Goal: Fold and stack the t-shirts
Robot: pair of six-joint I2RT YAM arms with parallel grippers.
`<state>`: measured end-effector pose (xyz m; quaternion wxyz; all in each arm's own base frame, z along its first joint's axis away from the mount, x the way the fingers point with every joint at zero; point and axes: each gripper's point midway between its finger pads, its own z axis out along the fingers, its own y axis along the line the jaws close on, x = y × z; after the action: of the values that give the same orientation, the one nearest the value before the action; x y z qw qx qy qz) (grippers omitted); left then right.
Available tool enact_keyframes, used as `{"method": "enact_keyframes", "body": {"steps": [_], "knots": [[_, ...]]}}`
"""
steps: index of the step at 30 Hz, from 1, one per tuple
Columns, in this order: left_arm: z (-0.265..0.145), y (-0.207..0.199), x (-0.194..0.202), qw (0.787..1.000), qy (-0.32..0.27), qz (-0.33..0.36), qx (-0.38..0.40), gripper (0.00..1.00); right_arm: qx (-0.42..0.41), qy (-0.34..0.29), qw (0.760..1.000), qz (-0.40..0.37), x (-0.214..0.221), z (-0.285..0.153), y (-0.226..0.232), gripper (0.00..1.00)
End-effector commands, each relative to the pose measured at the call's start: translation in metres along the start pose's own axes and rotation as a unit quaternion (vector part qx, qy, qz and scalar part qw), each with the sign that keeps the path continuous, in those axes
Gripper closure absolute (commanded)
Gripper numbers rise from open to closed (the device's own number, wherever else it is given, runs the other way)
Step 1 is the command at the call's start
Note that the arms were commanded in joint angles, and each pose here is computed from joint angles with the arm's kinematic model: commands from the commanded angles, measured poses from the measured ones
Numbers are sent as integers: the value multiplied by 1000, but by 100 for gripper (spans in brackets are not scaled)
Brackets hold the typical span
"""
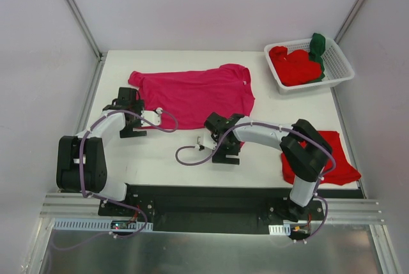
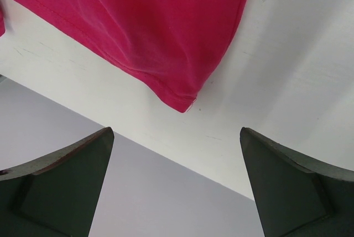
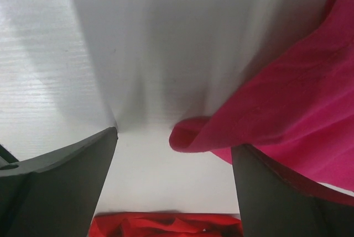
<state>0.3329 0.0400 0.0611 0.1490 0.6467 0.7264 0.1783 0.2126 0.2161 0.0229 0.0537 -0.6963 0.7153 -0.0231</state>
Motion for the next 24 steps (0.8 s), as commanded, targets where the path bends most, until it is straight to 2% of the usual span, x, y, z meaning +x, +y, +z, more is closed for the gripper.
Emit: {"method": "enact_keyframes", "body": {"steps": [1,10,13,16,18,19,20,22,23,24], "knots": [[-15,9,5,1000,3,-6,-21,1,0,-23,1000,2,-18,-3,-7,12],[-24,21,-2,999,-18,-20,-40,1,-1,-16,1000,13,-18,5,-19,16],[-24,20,-2,999,-17,-17,-40,1,-12,-17,1000,14,-18,5,-17,25],[-25,19,-2,999,-19,-18,-41,1,-20,-14,1000,20,-18,4,-15,41],[-25,18,-2,999,-20,-16,-41,1,-22,-12,999,24,-17,3,-14,56],[-26,16,-2,999,-20,-18,-39,1,-23,-11,999,27,-16,3,-14,57],[-26,15,-2,999,-21,-17,-38,1,-23,-10,999,27,-16,2,-13,62],[-26,10,-4,999,-26,-13,-31,1,-19,-14,999,32,-17,-1,-15,76],[-26,7,-5,999,-31,-13,-25,1,-18,-14,999,31,-18,-2,-15,90],[-27,4,-7,999,-36,-9,-20,1,-16,-15,999,31,-18,-3,-16,94]]}}
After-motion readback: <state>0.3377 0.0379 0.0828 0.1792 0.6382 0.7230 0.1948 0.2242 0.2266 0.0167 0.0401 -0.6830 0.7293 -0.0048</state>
